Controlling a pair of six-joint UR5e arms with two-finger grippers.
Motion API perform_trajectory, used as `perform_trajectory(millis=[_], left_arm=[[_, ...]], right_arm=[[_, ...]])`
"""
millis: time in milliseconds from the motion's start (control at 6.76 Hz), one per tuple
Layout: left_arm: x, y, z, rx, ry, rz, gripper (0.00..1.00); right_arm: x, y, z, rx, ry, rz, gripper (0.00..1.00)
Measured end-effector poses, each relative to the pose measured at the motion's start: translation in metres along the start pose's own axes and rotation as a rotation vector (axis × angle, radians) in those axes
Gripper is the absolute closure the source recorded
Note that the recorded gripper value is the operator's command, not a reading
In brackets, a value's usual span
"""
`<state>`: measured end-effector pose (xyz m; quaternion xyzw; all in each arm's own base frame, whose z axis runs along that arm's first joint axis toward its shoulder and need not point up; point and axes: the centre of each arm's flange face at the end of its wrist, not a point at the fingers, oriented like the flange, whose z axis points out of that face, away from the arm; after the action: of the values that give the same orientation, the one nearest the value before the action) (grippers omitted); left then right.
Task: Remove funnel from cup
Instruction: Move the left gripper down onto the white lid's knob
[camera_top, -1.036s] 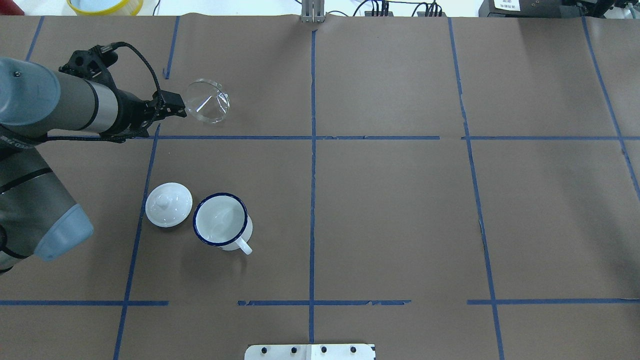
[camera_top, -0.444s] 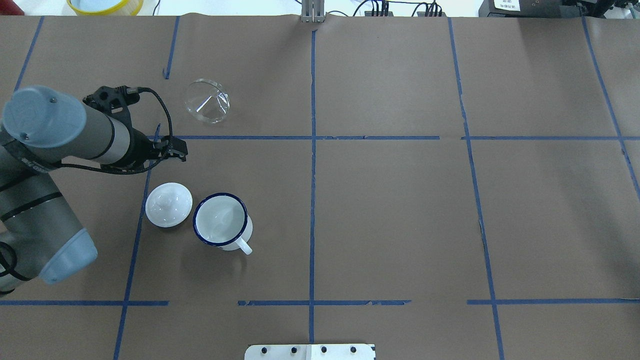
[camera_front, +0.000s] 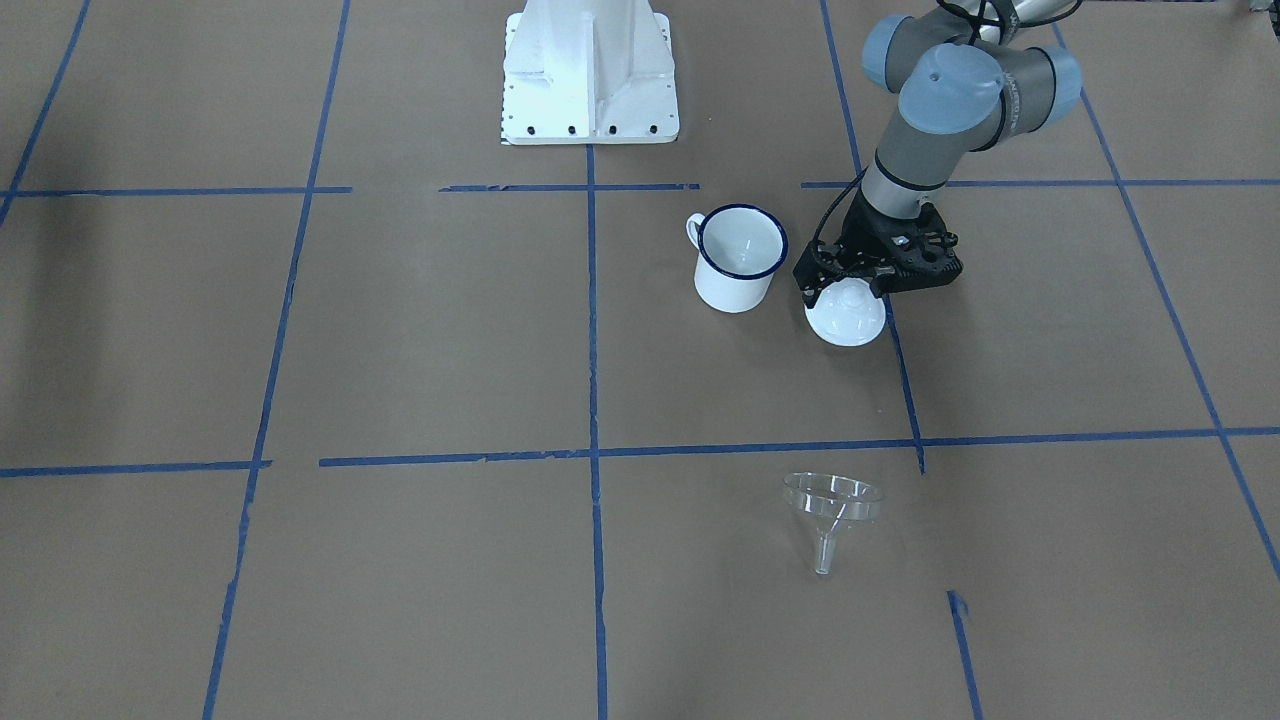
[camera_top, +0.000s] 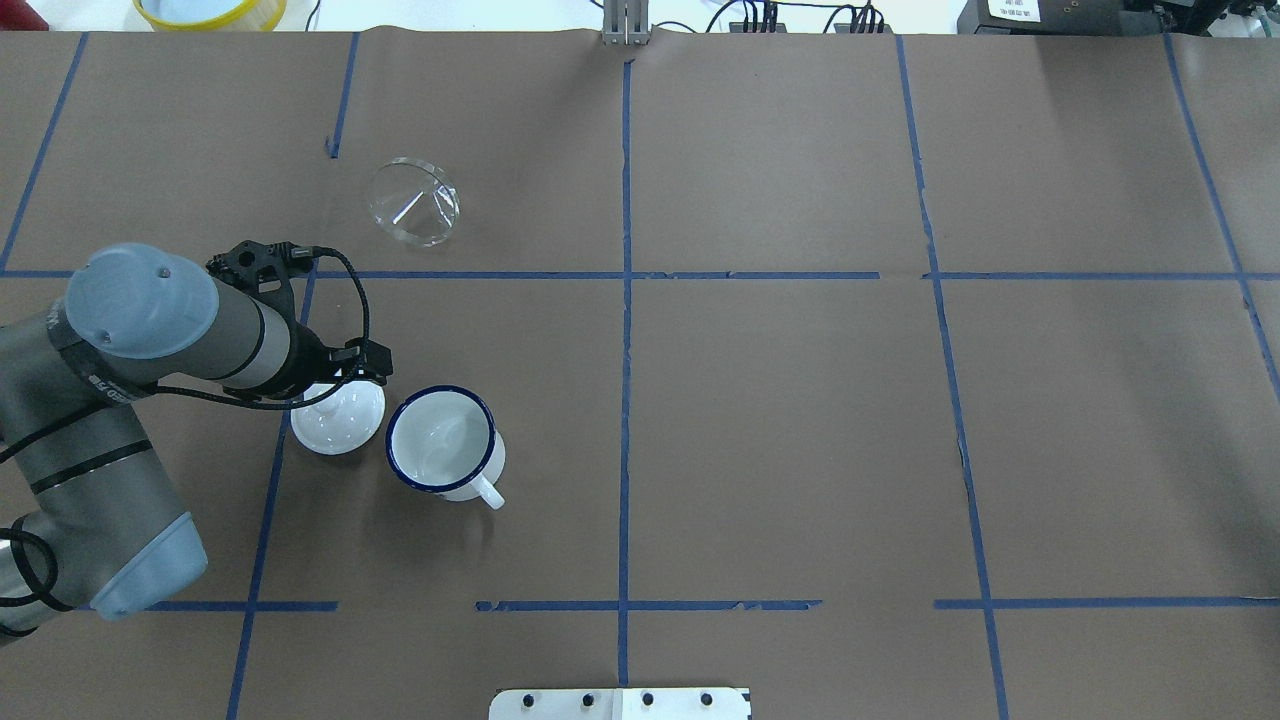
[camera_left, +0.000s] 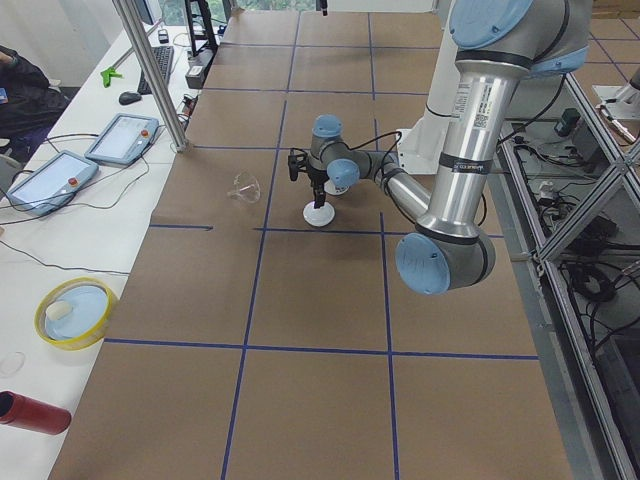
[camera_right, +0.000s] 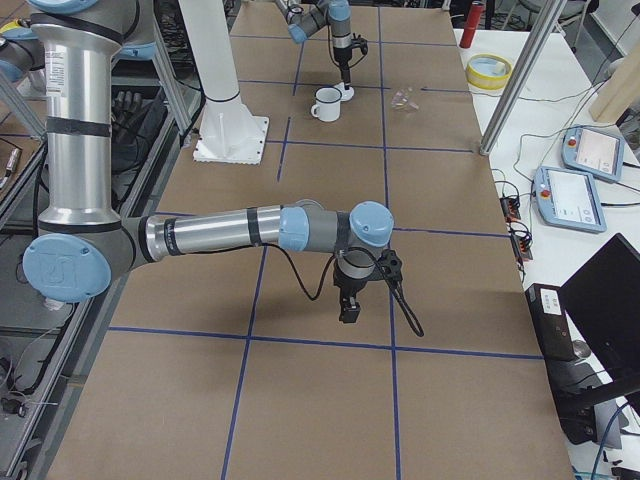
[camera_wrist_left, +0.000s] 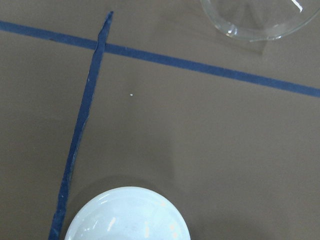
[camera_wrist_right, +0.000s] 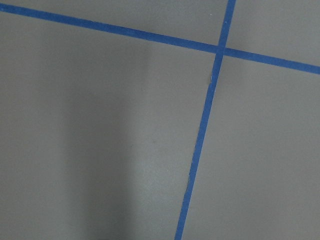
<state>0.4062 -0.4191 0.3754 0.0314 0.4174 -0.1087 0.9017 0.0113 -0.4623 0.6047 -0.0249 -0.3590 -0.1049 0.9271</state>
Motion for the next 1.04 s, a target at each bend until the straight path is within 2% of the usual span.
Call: perform_trajectory(millis=[592, 1036], left_arm=[[-0.008, -0.001, 0.009, 0.007, -0.029, -0.002, 0.11], [-0.011, -0.003, 0.014, 0.023, -0.044, -0.001, 0.42]], right_arm=[[0.0, 0.0, 0.0, -0.001, 0.0, 0.001, 0.0], [0.0, 0.0, 0.0, -0.001, 0.0, 0.001, 0.0]])
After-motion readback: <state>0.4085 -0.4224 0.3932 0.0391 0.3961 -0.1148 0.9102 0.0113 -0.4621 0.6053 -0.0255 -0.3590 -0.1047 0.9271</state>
